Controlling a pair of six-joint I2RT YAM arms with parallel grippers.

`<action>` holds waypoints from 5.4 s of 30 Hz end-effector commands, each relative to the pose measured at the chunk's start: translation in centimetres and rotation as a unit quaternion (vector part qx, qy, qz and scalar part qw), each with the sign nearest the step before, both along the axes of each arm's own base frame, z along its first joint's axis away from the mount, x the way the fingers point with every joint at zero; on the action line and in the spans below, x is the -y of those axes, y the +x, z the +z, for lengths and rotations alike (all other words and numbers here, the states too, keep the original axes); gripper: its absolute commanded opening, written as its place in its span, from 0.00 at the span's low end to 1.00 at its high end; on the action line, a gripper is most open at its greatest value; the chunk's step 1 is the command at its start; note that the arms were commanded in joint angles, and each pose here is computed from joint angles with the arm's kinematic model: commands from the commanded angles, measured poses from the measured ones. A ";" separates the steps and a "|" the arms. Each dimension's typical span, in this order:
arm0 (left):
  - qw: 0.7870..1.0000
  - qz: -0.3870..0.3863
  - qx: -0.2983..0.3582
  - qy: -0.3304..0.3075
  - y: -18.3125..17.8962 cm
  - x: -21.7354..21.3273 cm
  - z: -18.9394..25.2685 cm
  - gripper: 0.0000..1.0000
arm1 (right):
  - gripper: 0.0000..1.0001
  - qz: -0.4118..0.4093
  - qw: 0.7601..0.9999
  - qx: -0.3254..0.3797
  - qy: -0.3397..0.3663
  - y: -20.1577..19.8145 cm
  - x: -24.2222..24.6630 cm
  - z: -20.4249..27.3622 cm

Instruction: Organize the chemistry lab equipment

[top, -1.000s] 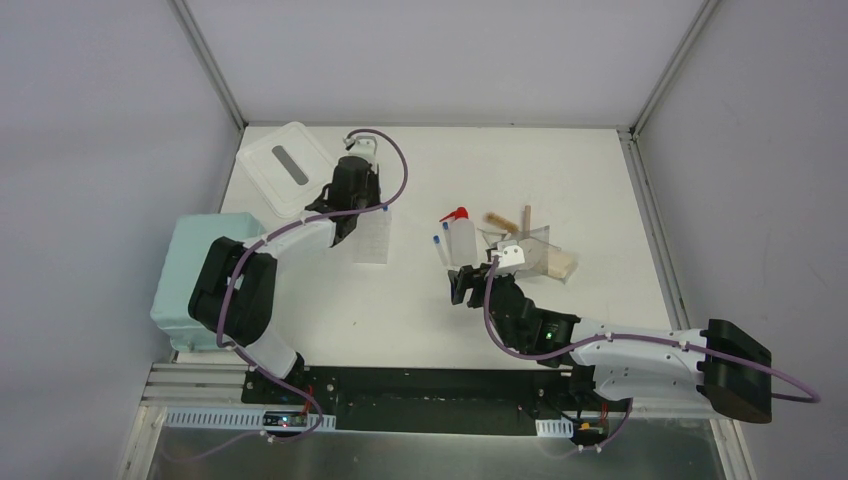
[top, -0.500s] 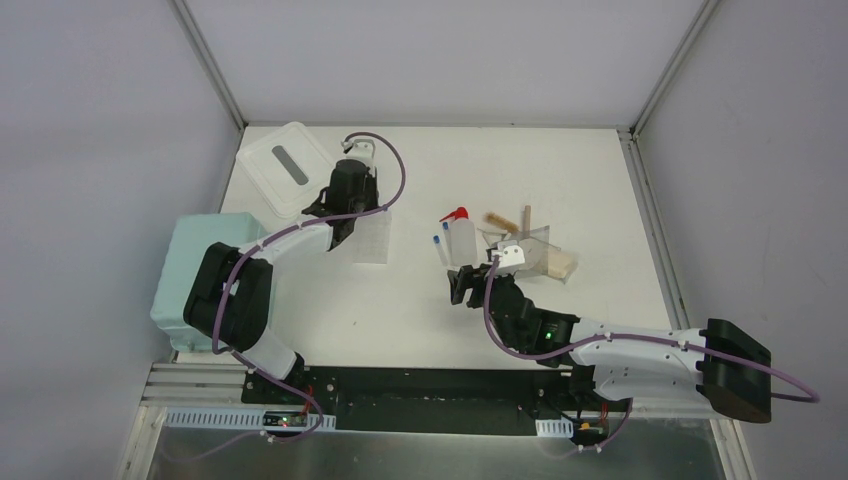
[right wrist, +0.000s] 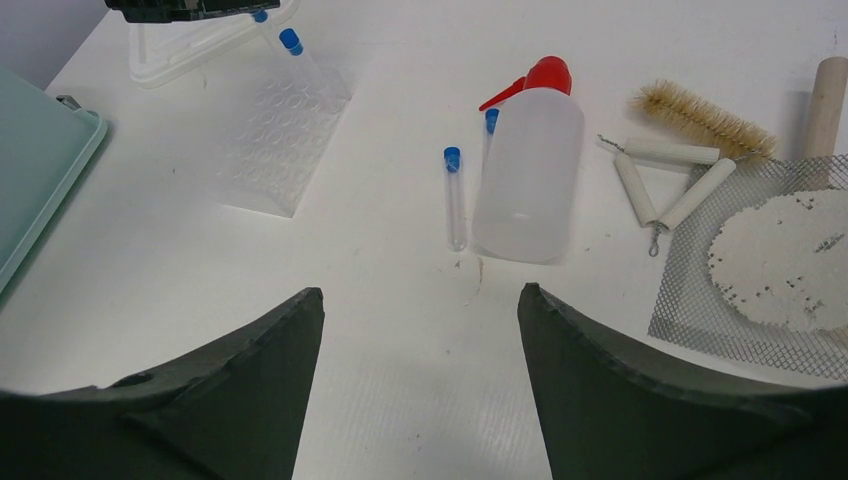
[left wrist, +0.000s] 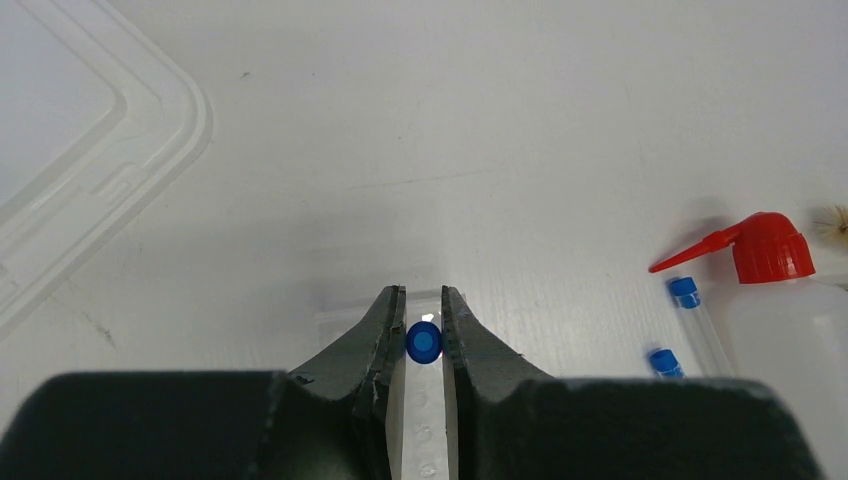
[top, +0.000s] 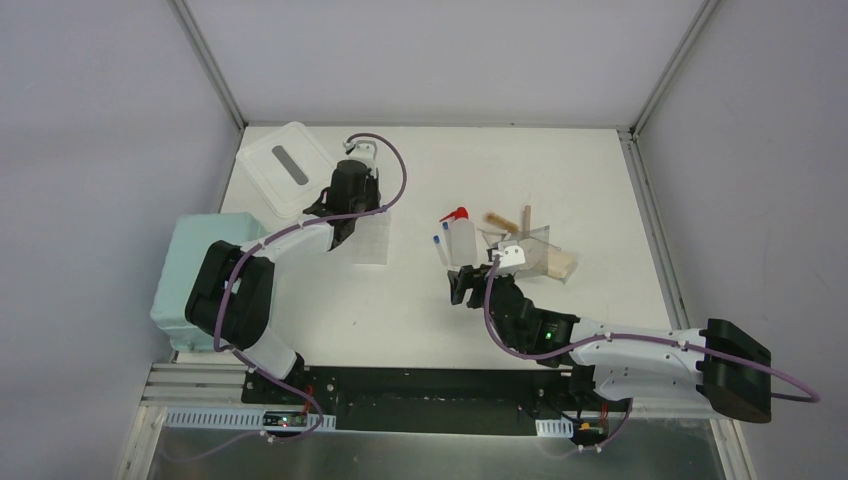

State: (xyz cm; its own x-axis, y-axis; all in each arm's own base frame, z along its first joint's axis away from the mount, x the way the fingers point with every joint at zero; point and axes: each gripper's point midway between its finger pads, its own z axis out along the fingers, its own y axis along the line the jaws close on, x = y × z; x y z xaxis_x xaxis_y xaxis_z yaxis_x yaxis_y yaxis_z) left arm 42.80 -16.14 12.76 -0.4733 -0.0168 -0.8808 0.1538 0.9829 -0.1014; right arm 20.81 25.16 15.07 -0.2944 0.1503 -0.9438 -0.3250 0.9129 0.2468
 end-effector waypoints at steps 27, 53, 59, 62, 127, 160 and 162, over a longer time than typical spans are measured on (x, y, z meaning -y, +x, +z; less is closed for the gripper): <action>0.999 -0.031 -0.011 0.026 -0.3 -0.1 -3.1 0.00 | 0.82 -0.015 1.000 0.000 0.013 0.4 0.0 0.4; 0.998 0.051 0.020 0.006 -4.1 -3.9 7.6 0.53 | 0.84 -0.021 1.000 -0.016 -0.006 0.8 -0.5 1.5; 0.998 0.015 -0.057 -0.031 -7.9 -3.8 9.8 0.77 | 0.70 -0.022 0.991 -0.125 -0.043 2.8 -1.4 -1.0; 0.994 0.000 -0.088 -0.056 -9.8 -4.2 10.7 0.83 | 0.67 -0.012 0.983 -0.166 -0.074 3.6 -2.3 -2.0; 0.988 -0.019 -0.122 -0.098 -13.7 -7.0 7.7 0.90 | 0.03 0.036 0.911 -0.329 -0.245 9.4 -5.6 -12.0; 0.858 -0.203 -0.302 -0.362 -20.7 6.4 10.7 0.59 | 0.00 0.286 0.956 -0.039 -0.048 -3.6 -11.2 5.7; 0.857 -0.200 -0.308 -0.361 -20.7 6.4 10.3 0.55 | 0.00 0.287 0.956 -0.035 -0.046 -3.7 -11.1 5.8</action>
